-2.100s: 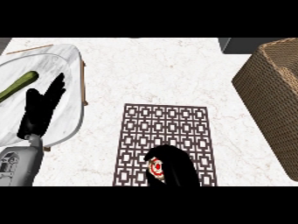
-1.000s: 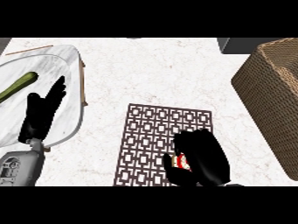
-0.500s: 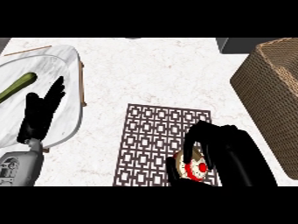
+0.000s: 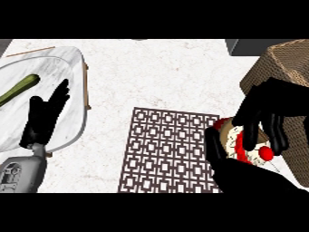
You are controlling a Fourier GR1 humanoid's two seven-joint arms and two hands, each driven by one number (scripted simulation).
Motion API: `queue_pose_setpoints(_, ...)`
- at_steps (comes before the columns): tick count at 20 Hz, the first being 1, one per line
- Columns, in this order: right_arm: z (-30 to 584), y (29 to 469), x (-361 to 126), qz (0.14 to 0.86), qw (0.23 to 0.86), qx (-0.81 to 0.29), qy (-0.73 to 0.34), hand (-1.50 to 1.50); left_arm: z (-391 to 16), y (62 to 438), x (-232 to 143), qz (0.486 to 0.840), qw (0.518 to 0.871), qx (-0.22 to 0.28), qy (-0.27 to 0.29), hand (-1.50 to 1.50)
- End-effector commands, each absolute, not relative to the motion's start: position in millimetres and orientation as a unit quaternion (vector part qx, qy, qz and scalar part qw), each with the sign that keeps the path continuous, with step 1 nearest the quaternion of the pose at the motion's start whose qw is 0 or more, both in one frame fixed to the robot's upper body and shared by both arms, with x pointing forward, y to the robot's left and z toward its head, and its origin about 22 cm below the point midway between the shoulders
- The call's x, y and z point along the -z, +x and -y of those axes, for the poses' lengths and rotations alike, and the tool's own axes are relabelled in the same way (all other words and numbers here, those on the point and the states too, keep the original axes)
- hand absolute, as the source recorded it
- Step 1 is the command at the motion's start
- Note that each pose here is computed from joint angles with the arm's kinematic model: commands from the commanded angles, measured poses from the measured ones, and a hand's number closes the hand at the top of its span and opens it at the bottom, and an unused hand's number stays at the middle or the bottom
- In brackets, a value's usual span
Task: Pick the cupcake from the placemat and place it in the basket
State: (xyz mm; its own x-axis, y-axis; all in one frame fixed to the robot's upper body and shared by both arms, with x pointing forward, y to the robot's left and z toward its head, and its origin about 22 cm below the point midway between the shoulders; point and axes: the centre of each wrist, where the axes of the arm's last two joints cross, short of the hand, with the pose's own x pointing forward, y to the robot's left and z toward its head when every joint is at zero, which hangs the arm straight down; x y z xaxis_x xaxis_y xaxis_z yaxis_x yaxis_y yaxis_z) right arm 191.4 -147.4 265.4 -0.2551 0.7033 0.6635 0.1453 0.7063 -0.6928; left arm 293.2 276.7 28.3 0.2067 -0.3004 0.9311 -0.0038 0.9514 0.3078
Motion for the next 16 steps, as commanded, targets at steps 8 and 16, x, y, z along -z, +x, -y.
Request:
queue_pose_setpoints(8, 186, 232, -341, 0.673, 0.547, -0.267, -0.42, 1.5, -269, 292, -22, 0.62, 0.768, 0.092, 0.129, 0.0)
queue_pose_setpoints(16, 241, 274, -348, 0.569, 0.562, -0.315, -0.512, 1.5, -278, 300, -24, 0.624, 0.763, 0.098, 0.134, 0.0)
